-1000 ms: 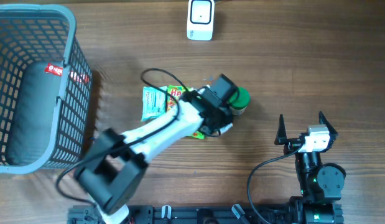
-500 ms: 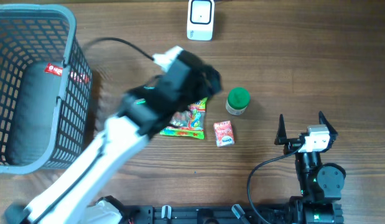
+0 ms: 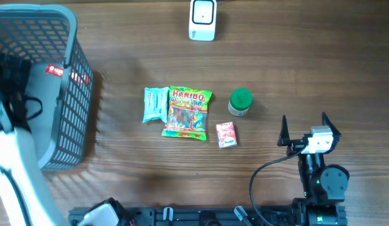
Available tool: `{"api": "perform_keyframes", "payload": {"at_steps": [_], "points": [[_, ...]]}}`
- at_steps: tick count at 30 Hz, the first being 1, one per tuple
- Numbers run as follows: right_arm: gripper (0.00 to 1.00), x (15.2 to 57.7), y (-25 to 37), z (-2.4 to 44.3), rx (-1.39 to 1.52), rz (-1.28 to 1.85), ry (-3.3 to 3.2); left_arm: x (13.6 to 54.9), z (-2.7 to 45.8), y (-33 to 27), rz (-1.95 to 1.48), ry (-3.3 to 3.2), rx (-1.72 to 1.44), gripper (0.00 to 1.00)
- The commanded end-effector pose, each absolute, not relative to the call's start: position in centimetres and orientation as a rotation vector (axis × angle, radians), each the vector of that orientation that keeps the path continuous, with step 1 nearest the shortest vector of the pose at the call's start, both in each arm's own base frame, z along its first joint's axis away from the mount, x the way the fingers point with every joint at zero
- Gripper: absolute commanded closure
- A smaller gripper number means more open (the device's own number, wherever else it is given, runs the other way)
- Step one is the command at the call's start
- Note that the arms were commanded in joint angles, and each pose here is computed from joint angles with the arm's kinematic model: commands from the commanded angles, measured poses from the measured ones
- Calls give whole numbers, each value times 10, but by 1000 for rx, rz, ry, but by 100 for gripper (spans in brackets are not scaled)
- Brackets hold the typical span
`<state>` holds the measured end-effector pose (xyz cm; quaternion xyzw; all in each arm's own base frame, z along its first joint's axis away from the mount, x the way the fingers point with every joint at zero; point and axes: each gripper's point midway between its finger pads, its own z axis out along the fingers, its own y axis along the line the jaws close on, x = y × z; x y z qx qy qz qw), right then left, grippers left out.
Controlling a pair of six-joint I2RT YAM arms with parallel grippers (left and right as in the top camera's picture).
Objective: Scan the item barcode
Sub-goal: 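Carry the red packet out and set it right of the Haribo bag, then lower the left gripper into the basket and grasp the red Nescafé stick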
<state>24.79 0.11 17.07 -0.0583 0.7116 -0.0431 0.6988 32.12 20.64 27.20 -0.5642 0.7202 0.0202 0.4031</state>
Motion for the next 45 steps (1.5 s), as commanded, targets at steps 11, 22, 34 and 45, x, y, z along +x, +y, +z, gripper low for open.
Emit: {"api": "perform_keyframes", "payload": {"at_steps": [11, 22, 34, 45], "points": [[0, 248, 1, 172, -137, -110, 1579, 469, 104, 173, 146, 2337, -777, 96], [0, 248, 1, 172, -137, -110, 1579, 475, 21, 171, 150, 2457, -785, 96], [0, 248, 1, 172, -136, -110, 1579, 338, -27, 199, 144, 2642, -1573, 96], [0, 248, 1, 172, -137, -110, 1579, 348, 40, 199, 112, 2468, -1600, 0]]}}
